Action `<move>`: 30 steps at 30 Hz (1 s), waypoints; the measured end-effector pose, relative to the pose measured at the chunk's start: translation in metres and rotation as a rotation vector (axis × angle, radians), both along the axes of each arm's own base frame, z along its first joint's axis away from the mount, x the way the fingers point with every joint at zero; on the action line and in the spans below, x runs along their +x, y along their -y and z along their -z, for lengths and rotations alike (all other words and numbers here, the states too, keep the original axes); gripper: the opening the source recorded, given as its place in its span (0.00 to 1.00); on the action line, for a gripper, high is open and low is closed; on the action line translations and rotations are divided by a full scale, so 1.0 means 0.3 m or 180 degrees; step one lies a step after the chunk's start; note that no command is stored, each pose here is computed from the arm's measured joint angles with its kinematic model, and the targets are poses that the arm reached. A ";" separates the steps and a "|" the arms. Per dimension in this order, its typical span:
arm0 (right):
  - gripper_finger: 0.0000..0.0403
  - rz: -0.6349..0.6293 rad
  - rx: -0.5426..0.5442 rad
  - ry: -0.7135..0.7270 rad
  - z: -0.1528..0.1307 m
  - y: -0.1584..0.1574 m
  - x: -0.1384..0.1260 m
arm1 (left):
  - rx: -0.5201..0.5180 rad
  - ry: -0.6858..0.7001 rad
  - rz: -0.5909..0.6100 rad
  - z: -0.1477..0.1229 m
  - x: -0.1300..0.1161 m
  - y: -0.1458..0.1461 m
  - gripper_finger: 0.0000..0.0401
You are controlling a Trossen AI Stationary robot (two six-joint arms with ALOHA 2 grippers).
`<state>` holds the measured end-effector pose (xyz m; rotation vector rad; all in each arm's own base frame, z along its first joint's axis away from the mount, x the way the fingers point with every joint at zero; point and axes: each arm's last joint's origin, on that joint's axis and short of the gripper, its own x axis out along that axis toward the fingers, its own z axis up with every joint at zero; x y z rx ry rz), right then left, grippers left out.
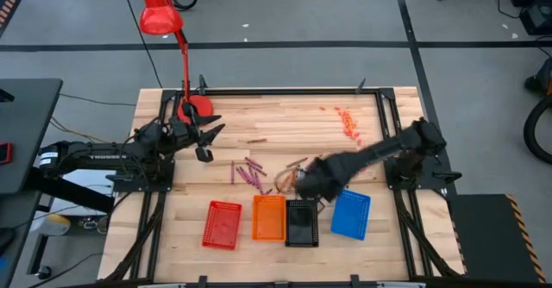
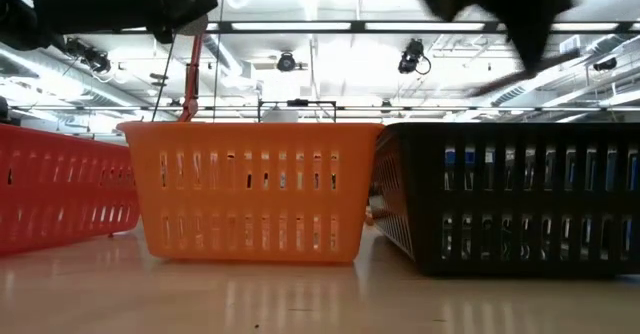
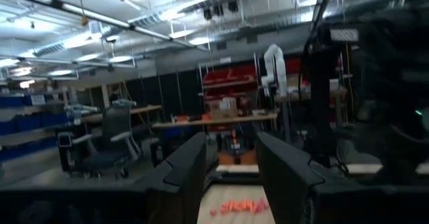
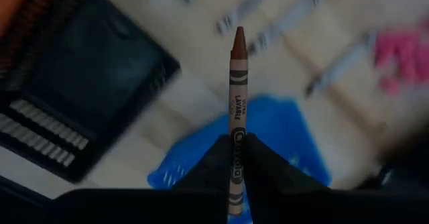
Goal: Sort crayons
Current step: Put the brown crayon into the blue bin
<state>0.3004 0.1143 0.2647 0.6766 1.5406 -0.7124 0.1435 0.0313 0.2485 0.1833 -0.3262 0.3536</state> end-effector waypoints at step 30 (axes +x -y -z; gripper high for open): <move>0.26 0.1033 0.0006 -0.0167 0.225 -0.197 -0.196 | -0.0889 0.0078 0.0295 0.021 0.007 -0.001 0.35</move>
